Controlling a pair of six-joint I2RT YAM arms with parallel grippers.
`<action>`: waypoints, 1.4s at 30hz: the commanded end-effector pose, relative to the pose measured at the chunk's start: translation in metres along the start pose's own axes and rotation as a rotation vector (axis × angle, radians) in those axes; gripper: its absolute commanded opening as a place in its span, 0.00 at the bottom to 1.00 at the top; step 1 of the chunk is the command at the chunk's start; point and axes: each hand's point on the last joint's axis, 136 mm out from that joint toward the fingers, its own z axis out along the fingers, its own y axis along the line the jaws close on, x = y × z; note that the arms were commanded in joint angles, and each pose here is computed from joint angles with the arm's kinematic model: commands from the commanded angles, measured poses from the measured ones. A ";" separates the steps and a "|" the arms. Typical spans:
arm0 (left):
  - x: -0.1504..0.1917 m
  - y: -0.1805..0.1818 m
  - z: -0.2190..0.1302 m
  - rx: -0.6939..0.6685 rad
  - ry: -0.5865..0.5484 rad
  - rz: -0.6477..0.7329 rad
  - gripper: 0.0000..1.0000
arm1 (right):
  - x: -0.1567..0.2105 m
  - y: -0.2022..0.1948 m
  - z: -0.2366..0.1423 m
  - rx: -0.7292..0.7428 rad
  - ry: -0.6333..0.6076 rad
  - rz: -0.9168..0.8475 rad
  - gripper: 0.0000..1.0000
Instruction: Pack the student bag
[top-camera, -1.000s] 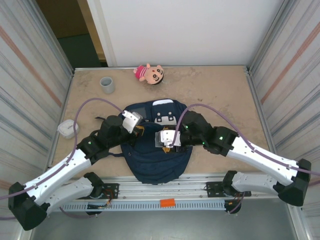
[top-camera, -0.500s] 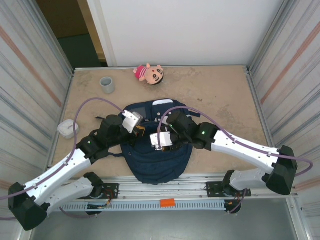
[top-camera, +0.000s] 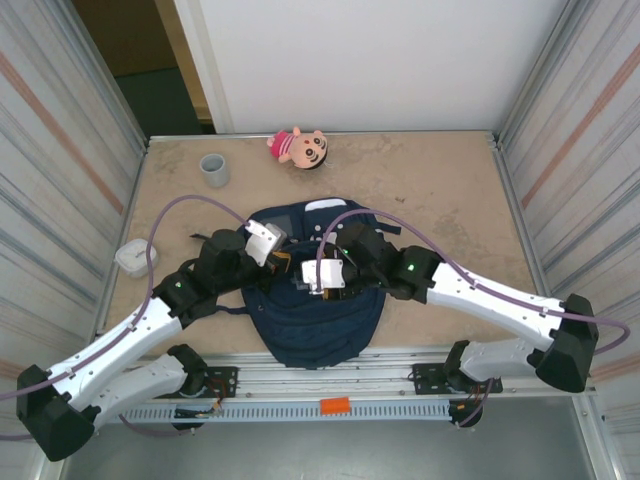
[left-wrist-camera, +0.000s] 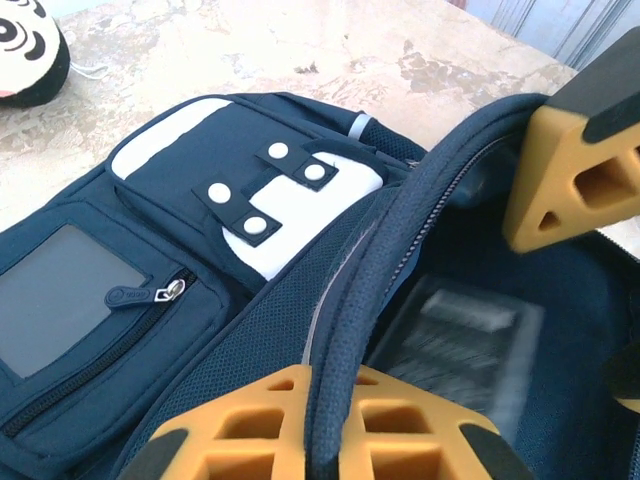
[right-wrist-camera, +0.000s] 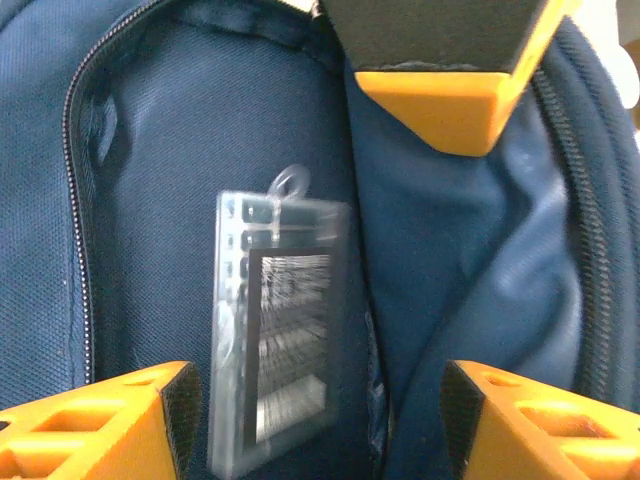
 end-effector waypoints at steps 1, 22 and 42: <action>-0.046 -0.010 -0.016 0.043 -0.147 -0.013 0.00 | 0.002 -0.008 -0.014 0.056 -0.014 0.081 0.65; -0.042 -0.031 -0.009 0.173 -0.128 0.034 0.00 | 0.007 -0.058 -0.027 0.119 -0.319 0.677 0.68; -0.032 -0.004 -0.004 0.017 -0.112 0.027 0.43 | 0.021 -0.091 -0.021 -0.084 -0.420 0.784 0.00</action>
